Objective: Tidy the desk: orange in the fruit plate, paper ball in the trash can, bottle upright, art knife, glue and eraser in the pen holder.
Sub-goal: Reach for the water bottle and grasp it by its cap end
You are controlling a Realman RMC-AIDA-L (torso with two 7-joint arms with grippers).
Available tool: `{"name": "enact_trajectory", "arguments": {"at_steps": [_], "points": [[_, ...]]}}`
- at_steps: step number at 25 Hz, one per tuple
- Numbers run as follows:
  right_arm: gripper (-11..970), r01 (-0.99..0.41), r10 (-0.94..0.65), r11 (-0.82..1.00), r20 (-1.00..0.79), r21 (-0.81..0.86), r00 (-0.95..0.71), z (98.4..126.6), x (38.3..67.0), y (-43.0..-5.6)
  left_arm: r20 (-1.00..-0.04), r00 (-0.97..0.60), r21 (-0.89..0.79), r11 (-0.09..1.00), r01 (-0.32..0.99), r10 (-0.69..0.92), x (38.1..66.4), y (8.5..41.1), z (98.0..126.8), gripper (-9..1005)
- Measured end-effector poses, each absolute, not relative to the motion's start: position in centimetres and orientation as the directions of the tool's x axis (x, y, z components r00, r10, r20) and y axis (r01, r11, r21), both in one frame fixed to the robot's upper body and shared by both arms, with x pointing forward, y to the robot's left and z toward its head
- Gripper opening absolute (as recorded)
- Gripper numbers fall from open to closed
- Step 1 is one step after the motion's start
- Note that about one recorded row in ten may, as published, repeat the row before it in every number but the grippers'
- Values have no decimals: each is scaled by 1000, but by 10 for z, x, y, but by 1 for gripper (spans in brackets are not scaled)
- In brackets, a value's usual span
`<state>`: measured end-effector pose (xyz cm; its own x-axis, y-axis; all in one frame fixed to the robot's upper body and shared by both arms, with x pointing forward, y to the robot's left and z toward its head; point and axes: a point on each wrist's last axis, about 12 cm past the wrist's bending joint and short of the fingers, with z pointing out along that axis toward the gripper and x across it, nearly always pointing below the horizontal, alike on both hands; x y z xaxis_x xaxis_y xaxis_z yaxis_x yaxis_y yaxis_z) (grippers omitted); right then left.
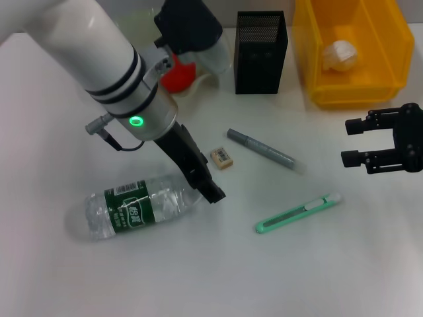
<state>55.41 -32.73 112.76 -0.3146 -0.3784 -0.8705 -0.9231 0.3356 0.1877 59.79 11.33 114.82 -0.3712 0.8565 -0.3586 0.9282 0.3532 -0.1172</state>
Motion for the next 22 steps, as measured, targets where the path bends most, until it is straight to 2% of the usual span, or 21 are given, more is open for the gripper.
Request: {"name": "enact_trajectory", "arguments": {"at_steps": [16, 22], "points": [[698, -923, -386, 335, -865, 191, -319, 1127, 557, -323, -322, -337, -67, 334, 940, 885, 596, 114, 1135, 785], [698, -922, -384, 335, -866, 192, -320, 1127, 557, -323, -318, -328, -57, 327, 943, 890, 596, 114, 1132, 645]]}}
